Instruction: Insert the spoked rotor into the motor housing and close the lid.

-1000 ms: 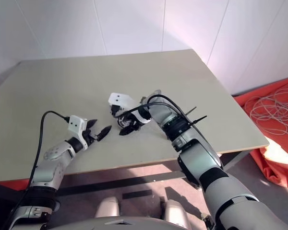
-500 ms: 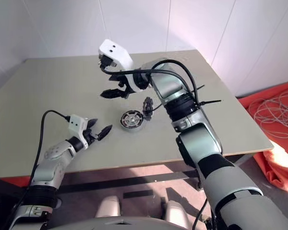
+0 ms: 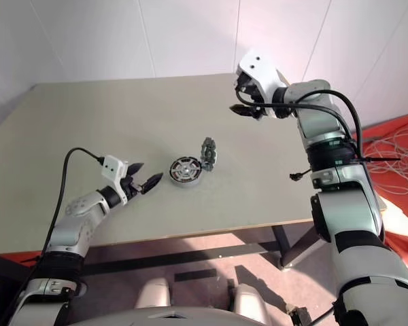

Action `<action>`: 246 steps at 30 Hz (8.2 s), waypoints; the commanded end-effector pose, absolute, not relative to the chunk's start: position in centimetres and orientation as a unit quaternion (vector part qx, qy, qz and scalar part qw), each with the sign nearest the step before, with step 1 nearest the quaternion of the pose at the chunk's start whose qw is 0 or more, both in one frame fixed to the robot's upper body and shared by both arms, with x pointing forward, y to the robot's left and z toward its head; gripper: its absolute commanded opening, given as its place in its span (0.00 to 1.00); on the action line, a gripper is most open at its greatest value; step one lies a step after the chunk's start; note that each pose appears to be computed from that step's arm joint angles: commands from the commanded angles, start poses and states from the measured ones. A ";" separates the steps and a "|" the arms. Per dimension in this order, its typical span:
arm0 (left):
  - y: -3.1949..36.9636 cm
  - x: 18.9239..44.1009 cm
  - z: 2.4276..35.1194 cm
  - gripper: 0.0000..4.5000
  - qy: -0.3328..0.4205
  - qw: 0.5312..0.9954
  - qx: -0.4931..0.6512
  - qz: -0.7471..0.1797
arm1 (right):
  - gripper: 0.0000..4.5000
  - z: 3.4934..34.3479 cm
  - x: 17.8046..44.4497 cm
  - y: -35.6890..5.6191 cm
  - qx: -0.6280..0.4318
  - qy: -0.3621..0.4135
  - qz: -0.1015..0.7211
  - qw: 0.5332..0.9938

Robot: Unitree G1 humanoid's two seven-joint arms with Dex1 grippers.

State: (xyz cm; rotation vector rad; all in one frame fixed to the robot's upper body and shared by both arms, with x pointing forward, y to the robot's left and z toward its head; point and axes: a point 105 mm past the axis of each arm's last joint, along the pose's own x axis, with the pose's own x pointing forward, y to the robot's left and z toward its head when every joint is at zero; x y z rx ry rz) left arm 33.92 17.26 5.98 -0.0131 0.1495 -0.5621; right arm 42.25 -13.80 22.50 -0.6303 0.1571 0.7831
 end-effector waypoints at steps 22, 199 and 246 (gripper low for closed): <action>17.5 34.7 7.5 1.00 0.048 0.960 0.009 -0.276 | 0.02 15.5 36.3 -5.8 -0.203 0.119 0.472 0.850; 18.5 35.5 8.9 1.00 0.036 0.964 0.037 -0.262 | 0.78 7.6 37.6 -1.1 -0.106 0.036 0.504 0.857; 18.5 35.3 9.0 1.00 0.037 0.963 0.032 -0.264 | 0.69 2.8 37.1 -3.1 -0.169 0.118 0.501 0.841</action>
